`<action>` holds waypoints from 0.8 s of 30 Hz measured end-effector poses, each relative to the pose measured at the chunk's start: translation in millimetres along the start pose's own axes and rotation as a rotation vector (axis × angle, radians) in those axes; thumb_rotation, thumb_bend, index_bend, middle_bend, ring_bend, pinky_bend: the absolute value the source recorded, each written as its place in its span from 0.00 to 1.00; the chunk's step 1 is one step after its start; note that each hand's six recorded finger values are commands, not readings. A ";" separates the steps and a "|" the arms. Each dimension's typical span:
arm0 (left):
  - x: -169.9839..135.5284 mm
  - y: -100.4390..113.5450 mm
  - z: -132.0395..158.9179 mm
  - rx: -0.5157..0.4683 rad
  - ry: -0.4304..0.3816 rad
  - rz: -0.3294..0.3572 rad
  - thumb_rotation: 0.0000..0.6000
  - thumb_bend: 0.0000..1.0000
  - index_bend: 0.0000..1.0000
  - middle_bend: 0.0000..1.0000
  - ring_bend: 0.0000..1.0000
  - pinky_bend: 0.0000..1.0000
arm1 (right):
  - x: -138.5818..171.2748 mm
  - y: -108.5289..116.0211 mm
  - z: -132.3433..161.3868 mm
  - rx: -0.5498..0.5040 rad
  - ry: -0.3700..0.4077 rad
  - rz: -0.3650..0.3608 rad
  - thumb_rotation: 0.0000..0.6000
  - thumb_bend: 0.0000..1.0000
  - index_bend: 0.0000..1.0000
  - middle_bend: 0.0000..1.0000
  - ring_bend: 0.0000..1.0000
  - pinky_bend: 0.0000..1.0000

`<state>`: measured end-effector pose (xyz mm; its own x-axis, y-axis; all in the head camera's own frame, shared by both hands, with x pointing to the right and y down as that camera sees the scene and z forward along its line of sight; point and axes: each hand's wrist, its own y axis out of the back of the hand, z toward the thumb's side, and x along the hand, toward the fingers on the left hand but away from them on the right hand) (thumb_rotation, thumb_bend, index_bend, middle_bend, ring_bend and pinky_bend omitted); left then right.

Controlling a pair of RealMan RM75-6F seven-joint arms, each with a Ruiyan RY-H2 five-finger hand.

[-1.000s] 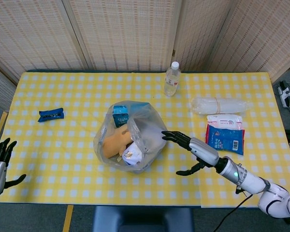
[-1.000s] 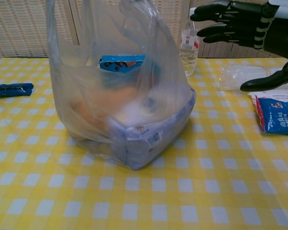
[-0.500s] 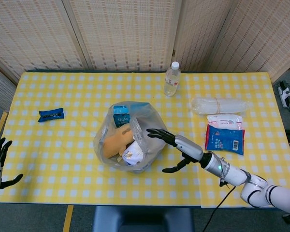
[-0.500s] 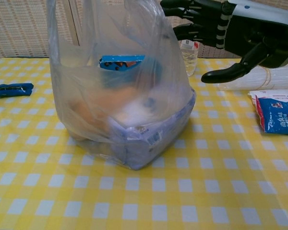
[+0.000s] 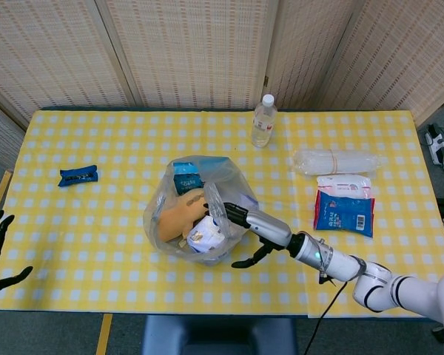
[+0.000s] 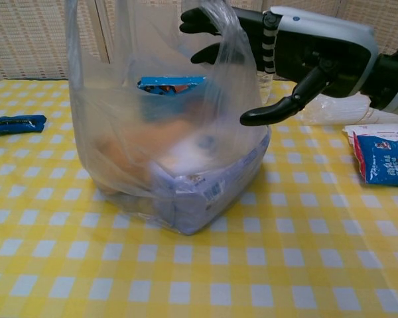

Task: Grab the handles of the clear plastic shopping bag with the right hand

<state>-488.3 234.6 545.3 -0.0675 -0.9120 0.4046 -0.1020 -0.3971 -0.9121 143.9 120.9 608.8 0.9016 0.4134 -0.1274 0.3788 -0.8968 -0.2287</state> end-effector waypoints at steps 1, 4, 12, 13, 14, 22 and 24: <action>-0.1 0.2 0.0 -0.001 -0.001 0.000 1.00 0.17 0.00 0.00 0.00 0.00 | -2.3 -0.9 0.6 -0.001 0.001 0.003 1.00 0.21 0.00 0.01 0.12 0.00; -0.6 0.8 0.1 -0.006 -0.005 0.001 1.00 0.17 0.00 0.00 0.00 0.00 | -8.1 -2.3 1.9 -0.002 0.002 0.005 1.00 0.21 0.00 0.01 0.12 0.00; -2.0 3.3 -0.4 -0.018 -0.010 0.005 1.00 0.17 0.00 0.00 0.00 0.00 | -23.0 -5.4 3.8 -0.027 0.011 0.004 1.00 0.21 0.00 0.01 0.11 0.00; -2.2 3.7 -0.4 -0.020 -0.011 0.006 1.00 0.17 0.00 0.00 0.00 0.00 | -25.4 -5.8 3.9 -0.033 0.013 0.004 1.00 0.21 0.00 0.01 0.11 0.00; -2.5 4.0 -0.3 -0.021 -0.013 0.007 1.00 0.17 0.00 0.00 0.00 0.00 | -27.1 -6.0 3.9 -0.038 0.014 0.003 1.00 0.21 0.00 0.01 0.12 0.00; -4.5 5.6 -0.1 -0.030 -0.021 0.007 1.00 0.17 0.00 0.00 0.00 0.00 | -44.4 -11.3 4.3 -0.083 0.035 0.001 1.00 0.21 0.00 0.01 0.12 0.00; -5.0 6.2 -0.6 -0.033 -0.022 0.008 1.00 0.17 0.00 0.00 0.00 0.00 | -48.2 -12.4 5.2 -0.085 0.042 0.004 1.00 0.21 0.00 0.01 0.12 0.00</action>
<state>-489.2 236.7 537.7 -0.0471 -0.9172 0.3956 -0.1348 -0.3866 -0.9124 94.6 112.9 612.8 0.9106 0.4040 -0.0876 0.3896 -0.9095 -0.1452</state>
